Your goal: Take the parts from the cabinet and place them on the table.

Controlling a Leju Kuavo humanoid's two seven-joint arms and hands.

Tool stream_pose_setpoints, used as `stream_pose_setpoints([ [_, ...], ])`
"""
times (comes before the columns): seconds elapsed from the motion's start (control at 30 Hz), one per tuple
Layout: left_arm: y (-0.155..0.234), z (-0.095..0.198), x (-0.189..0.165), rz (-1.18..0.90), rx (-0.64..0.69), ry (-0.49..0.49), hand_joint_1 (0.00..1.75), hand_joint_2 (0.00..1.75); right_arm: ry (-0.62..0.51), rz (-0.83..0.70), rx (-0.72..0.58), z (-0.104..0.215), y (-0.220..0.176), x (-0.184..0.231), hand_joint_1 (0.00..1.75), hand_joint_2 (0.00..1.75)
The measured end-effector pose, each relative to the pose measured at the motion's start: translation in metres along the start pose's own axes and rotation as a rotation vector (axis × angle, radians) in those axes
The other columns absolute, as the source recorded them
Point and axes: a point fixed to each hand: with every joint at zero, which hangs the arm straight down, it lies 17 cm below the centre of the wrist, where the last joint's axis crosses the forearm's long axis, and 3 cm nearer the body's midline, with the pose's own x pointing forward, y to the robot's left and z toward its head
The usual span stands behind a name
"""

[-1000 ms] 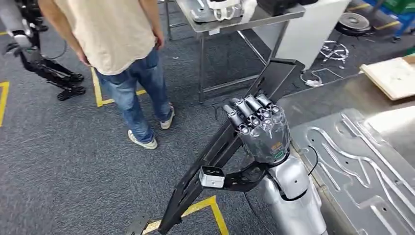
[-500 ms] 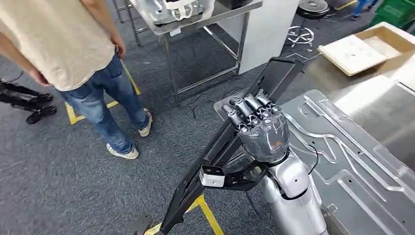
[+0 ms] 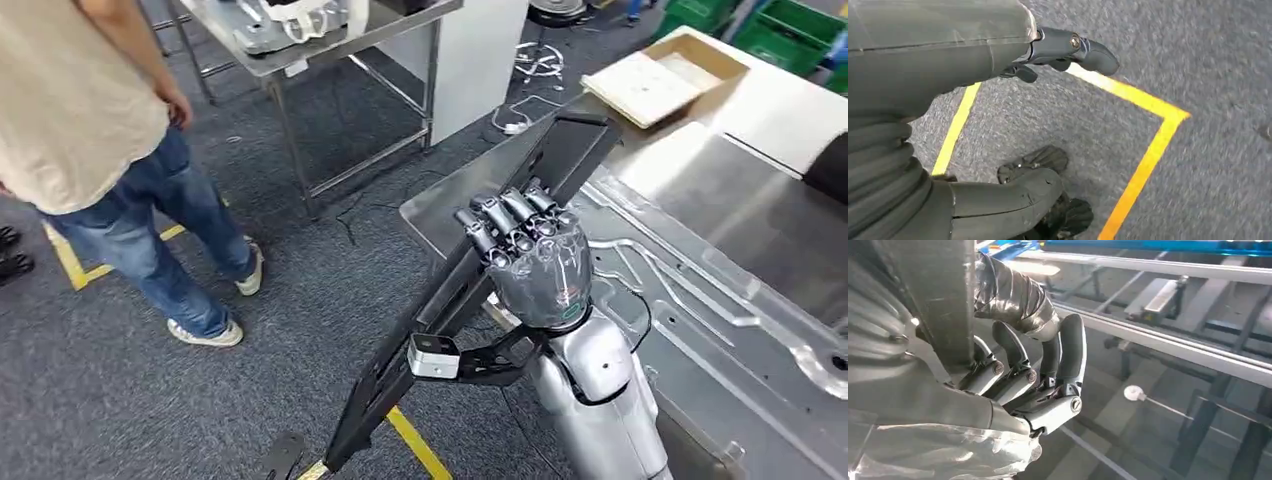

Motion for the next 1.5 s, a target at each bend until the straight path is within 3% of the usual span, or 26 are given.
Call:
stream_pose_setpoints([
  [1.5, 0.007, 0.003, -0.010, -0.003, 0.012, 0.010, 0.00, 1.75, 0.032, 0.010, 0.019, 0.010, 0.001, -0.012, 1.75, 1.75],
])
